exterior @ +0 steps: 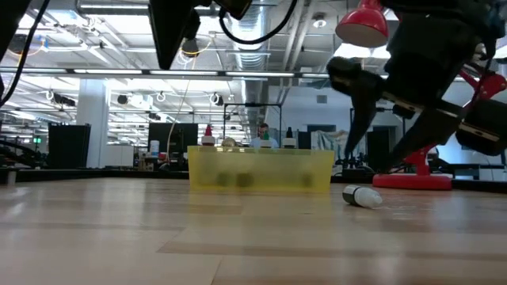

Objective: Pick & Place food coloring
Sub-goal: Put the small white food coloring in the bin

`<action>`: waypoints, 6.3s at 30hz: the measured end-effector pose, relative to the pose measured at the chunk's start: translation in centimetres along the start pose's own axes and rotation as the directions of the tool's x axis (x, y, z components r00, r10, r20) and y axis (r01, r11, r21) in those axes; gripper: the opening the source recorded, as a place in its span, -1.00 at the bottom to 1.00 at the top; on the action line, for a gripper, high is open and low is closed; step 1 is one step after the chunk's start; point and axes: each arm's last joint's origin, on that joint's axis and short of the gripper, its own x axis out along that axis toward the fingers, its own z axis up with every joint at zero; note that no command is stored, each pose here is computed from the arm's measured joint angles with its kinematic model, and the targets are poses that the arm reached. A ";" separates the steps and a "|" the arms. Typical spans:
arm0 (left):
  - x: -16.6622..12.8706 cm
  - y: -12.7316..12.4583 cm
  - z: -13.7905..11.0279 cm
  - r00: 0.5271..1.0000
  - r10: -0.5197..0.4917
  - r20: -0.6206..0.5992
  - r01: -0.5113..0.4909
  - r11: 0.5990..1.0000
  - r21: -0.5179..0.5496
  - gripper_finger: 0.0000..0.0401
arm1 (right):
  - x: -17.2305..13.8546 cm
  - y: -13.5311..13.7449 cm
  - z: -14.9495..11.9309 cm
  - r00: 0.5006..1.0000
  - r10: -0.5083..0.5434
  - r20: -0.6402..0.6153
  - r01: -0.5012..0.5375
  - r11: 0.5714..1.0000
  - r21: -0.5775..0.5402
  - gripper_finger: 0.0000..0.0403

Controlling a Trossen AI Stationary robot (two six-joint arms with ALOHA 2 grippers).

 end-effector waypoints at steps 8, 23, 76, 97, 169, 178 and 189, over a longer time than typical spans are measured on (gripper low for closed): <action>0.0 -0.5 -0.3 1.000 0.016 0.018 -0.017 1.000 0.018 -0.16 | 2.7 -0.5 1.3 0.990 0.126 -0.068 -0.132 0.987 -0.090 -0.27; -0.3 -0.8 -0.9 1.000 0.011 0.026 -0.011 1.000 0.012 -0.16 | 3.7 -0.5 1.8 0.979 0.186 -0.086 -0.198 0.967 -0.162 -0.30; -1.9 -2.3 3.7 0.762 0.081 0.643 -0.197 0.974 0.112 -0.16 | -13.7 -2.2 0.0 0.971 0.143 0.193 -0.237 0.683 0.690 -0.72; -6.1 -4.9 6.6 0.369 -0.221 0.903 -0.322 0.881 0.348 0.04 | -17.7 -1.5 -0.1 0.978 -0.168 0.125 0.034 0.717 0.696 -0.72; -2.0 11.0 11.1 0.824 0.091 0.559 -0.085 0.996 -0.037 -0.71 | -23.1 -0.7 -0.1 0.968 -0.129 0.217 -0.079 0.662 0.745 0.07; -0.4 15.9 11.5 0.909 0.028 0.416 0.018 0.994 -0.108 -0.71 | -19.8 4.8 -4.1 0.918 -0.371 0.141 0.076 0.514 0.854 -0.05; 3.0 16.0 12.2 0.906 -0.014 0.422 0.070 0.991 -0.116 -0.71 | -14.4 9.5 -7.4 0.795 -0.567 0.214 0.077 0.445 0.892 -0.07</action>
